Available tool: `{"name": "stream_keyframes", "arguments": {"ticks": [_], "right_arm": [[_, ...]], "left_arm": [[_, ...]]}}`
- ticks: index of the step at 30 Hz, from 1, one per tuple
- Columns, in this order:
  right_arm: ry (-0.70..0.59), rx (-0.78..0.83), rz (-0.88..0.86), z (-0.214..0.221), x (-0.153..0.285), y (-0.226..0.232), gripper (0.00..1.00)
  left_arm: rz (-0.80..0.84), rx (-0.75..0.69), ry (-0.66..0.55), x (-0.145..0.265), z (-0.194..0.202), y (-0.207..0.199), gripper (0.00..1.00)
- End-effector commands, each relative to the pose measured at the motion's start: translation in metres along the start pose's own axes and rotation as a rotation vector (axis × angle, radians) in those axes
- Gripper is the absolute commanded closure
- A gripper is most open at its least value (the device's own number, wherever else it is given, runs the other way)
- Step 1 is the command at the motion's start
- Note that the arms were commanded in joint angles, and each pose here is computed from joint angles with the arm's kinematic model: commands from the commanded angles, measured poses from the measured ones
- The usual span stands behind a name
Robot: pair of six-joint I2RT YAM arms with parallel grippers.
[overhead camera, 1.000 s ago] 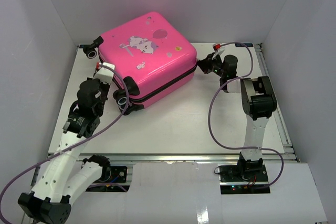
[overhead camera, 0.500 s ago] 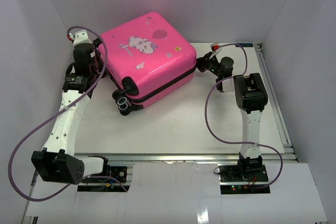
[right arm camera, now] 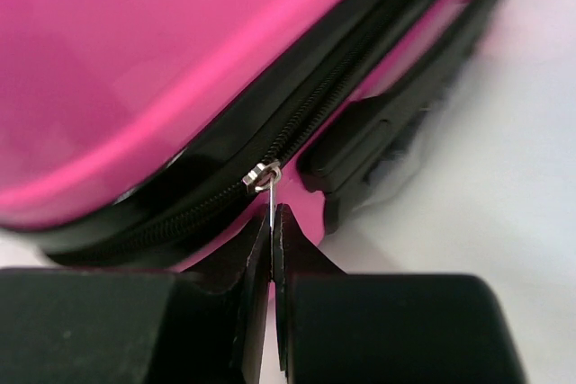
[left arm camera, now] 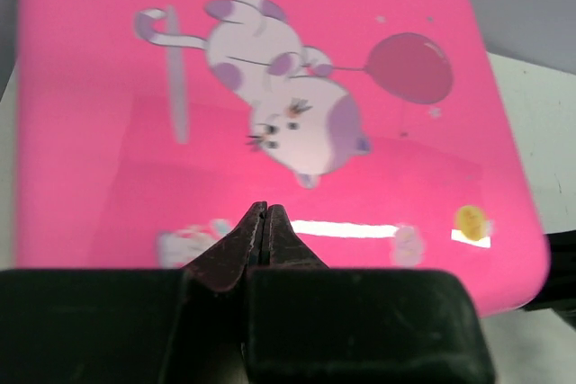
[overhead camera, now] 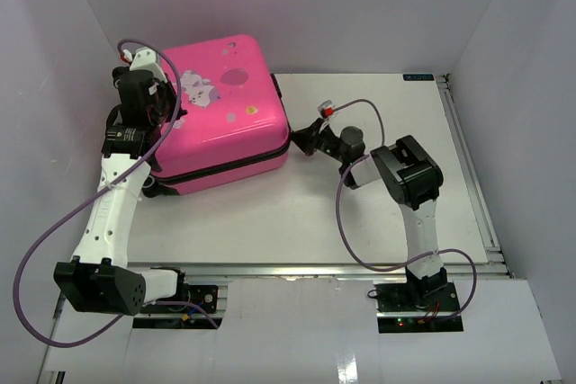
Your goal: Pack the luggage
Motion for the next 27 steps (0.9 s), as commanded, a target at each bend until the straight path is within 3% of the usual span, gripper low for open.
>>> {"name": "stream_keyframes", "arguments": {"ticks": [1, 8, 13, 18, 27], "right_arm": [[0.031, -0.016, -0.454, 0.012, -0.011, 0.136, 0.92], [0.070, -0.013, -0.520, 0.030, -0.010, 0.169, 0.92], [0.100, 0.029, -0.427, 0.021, -0.020, 0.153, 0.92], [0.109, 0.074, -0.292, -0.003, -0.029, 0.131, 0.92], [0.129, 0.061, -0.202, -0.015, -0.045, 0.095, 0.92]], "left_arm": [[0.068, -0.063, 0.010, 0.011, -0.012, -0.008, 0.92], [0.181, -0.104, 0.130, -0.017, 0.009, -0.029, 0.90], [0.134, -0.096, 0.226, -0.053, 0.038, -0.036, 0.89], [0.169, -0.117, 0.233, -0.058, 0.051, -0.049, 0.88], [0.050, -0.164, 0.246, -0.064, 0.068, -0.041, 0.86]]}}
Point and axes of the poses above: each gripper's point midway between its finger pads, its own x axis back along the fingers, its own y axis along the line the jaws close on, z = x × y, the point moved 9 cm from there along x, back along the fingers, and after that the axes turned 8 degrees about x, right-handed, at the moved point
